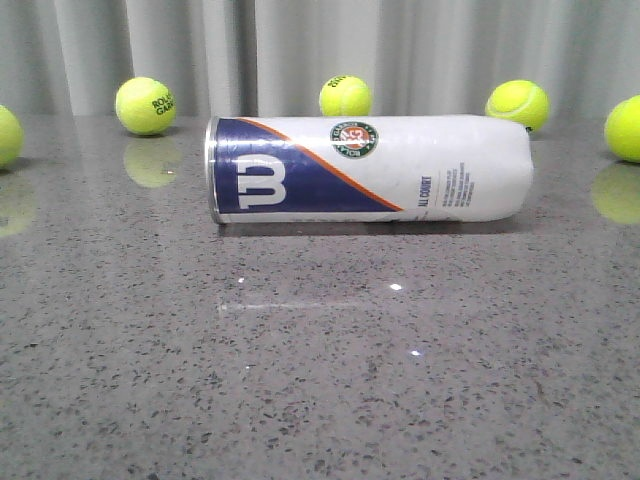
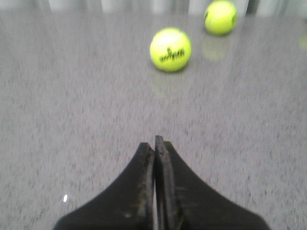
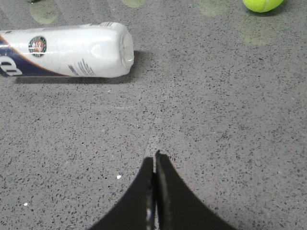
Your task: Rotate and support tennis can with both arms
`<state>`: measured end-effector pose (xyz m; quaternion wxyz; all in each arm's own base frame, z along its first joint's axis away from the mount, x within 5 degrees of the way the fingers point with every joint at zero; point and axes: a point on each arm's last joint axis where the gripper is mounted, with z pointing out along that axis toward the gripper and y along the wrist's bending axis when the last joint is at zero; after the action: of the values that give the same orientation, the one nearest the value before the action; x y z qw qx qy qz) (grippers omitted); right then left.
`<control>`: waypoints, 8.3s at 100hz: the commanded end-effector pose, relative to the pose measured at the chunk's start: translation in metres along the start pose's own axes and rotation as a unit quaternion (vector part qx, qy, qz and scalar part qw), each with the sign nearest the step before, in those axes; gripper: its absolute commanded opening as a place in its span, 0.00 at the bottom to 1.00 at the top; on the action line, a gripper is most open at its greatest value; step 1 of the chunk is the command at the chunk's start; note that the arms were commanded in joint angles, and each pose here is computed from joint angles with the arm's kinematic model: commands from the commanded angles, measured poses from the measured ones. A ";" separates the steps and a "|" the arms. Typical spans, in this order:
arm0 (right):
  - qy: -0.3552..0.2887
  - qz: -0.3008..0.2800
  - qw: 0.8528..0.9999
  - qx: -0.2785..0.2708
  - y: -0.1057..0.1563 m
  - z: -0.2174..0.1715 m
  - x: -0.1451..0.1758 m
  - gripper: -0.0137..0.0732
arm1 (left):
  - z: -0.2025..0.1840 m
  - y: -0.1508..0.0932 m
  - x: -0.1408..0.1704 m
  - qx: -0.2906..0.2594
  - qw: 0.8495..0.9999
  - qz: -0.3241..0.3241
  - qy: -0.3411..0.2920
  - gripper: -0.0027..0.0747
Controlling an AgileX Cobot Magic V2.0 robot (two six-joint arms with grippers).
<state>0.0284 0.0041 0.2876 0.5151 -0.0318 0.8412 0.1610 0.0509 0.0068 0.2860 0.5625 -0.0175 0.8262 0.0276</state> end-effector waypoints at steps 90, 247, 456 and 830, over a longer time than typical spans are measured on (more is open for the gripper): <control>-0.035 -0.003 0.999 -0.008 0.003 -0.003 -0.011 0.08 | 0.131 -0.084 -0.089 0.369 0.873 -0.201 0.248 0.71; -0.035 -0.003 0.999 -0.008 0.003 -0.003 -0.011 0.08 | 0.121 -0.167 -0.180 0.571 0.787 0.024 0.231 0.01; -0.035 -0.003 0.999 -0.008 0.003 -0.003 -0.011 0.08 | 0.165 -0.185 -0.240 0.232 0.915 0.250 0.215 0.52; -0.034 -0.003 0.999 -0.007 0.003 -0.003 -0.011 0.08 | 0.036 -0.008 0.080 0.012 0.976 0.014 -0.215 0.01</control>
<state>0.0279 0.0038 0.2871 0.5135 -0.0316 0.8424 0.1602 0.0561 0.0022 0.2048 0.7056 0.0094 0.7075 0.0372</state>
